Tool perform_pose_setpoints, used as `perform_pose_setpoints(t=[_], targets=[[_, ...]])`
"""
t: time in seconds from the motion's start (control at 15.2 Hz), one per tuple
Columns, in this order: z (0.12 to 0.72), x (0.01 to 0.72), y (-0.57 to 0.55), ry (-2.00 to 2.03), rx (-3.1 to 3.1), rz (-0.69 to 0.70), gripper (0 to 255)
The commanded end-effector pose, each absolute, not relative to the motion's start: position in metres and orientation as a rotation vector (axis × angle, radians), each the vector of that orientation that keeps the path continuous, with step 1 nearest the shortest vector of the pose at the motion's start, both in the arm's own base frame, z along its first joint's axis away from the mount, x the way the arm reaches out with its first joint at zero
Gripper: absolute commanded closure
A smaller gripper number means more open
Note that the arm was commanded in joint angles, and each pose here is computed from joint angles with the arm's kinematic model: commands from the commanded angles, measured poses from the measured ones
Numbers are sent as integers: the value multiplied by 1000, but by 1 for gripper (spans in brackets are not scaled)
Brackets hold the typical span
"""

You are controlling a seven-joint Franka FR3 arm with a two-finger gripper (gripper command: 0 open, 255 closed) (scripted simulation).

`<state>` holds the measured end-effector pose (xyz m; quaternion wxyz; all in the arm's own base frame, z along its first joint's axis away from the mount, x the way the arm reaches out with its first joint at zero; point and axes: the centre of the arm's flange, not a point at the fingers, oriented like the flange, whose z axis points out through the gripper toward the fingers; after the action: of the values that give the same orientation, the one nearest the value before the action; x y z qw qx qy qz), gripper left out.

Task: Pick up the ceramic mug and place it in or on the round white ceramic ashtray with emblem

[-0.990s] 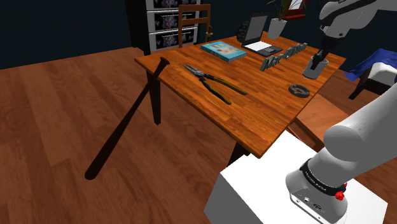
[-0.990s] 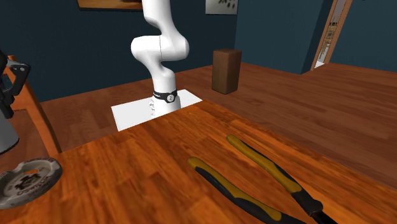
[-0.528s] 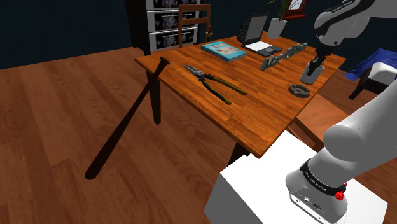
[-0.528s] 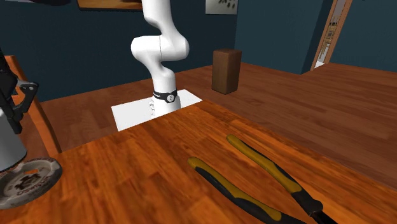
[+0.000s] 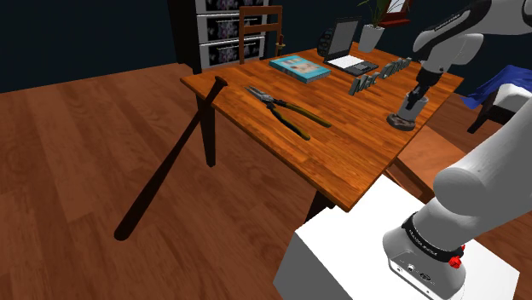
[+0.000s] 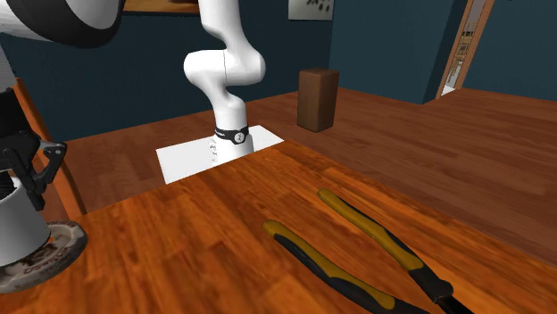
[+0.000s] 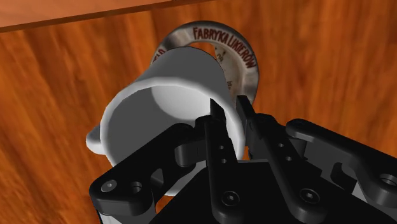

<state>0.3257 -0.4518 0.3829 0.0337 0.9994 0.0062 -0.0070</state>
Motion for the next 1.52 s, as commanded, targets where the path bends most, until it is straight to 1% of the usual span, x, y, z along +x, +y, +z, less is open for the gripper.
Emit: perform_pose_setpoints(t=[0.0, 0.4, 0.46, 0.79, 1.06, 1.45], targets=[[379, 325, -451, 19, 3074, -21, 255], [379, 325, -451, 19, 3074, -21, 255], [379, 325, -451, 19, 3074, -21, 0], [379, 325, -451, 19, 3074, -21, 0], [429, 326, -448, 19, 3074, -21, 0], [429, 326, -448, 19, 3074, -21, 0]])
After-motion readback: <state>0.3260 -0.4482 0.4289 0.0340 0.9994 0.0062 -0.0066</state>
